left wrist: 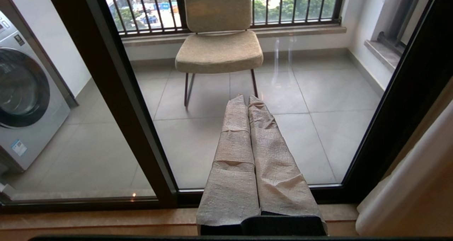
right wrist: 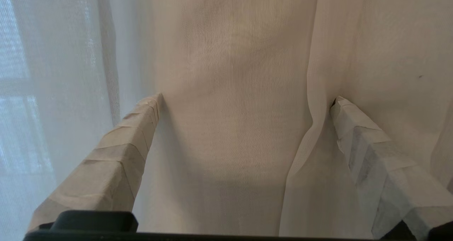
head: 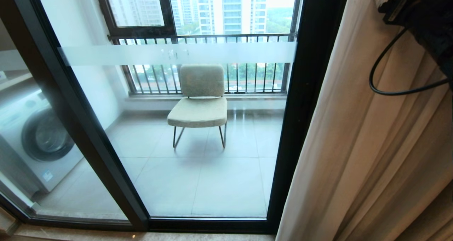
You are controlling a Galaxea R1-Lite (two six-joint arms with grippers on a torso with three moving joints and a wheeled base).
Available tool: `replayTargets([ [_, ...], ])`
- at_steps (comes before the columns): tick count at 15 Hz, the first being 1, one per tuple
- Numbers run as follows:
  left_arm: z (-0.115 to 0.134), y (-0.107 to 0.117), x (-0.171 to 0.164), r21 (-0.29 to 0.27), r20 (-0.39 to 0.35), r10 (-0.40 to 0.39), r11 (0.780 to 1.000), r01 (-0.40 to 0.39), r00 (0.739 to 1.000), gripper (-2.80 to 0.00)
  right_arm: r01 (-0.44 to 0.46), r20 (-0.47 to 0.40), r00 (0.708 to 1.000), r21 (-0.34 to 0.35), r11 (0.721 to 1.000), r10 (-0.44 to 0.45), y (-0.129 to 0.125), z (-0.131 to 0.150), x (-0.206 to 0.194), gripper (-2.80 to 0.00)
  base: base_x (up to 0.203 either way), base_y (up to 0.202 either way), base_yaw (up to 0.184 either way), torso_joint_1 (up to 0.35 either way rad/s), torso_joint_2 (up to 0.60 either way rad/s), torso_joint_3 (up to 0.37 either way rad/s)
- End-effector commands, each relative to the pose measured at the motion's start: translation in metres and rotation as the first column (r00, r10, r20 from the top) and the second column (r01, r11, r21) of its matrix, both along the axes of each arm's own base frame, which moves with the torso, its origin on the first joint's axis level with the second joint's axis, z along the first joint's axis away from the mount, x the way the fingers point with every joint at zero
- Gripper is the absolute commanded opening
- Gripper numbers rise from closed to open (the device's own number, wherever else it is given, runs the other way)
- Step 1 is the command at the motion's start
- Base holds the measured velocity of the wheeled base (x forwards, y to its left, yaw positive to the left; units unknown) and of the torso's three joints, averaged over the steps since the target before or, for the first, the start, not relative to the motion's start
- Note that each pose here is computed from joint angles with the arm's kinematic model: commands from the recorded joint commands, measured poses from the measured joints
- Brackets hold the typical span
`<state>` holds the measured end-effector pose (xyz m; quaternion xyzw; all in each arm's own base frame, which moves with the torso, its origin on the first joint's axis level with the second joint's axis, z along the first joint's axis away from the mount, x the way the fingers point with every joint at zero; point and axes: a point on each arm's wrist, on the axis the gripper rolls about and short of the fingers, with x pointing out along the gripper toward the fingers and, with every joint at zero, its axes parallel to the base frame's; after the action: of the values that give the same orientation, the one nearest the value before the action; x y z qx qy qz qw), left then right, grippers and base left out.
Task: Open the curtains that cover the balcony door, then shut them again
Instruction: Close the inner curtains on both sides
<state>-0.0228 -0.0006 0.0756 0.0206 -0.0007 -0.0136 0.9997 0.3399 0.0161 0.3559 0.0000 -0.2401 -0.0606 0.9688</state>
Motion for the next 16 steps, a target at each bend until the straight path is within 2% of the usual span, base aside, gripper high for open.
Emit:
replayTargets([
  [1,0.0,0.0,0.0,0.0,0.001,0.0,1.0,0.0,1.0,-2.8,-0.001,0.002,1.0,-0.002,1.0,0.001,0.001,-0.001,0.002,0.0,0.0,0.0,0.0,0.0,0.0,0.0],
  [3,0.0,0.0,0.0,0.0,0.002,0.0,1.0,0.0,1.0,-2.8,-0.002,0.002,1.0,-0.003,1.0,0.002,0.002,-0.002,0.002,0.0,0.0,0.0,0.0,0.0,0.0,0.0],
  [4,0.0,0.0,0.0,0.0,0.001,0.0,1.0,0.0,1.0,-2.8,-0.002,0.001,1.0,-0.003,1.0,0.002,0.002,-0.002,0.003,-2.8,0.0,0.0,0.0,0.0,0.0,0.0],
  [16,0.0,0.0,0.0,0.0,0.001,0.0,1.0,0.0,1.0,-2.8,-0.044,0.027,0.999,0.0,0.999,0.044,0.016,0.008,-0.014,-2.8,0.0,0.0,0.0,0.0,0.0,0.0],
])
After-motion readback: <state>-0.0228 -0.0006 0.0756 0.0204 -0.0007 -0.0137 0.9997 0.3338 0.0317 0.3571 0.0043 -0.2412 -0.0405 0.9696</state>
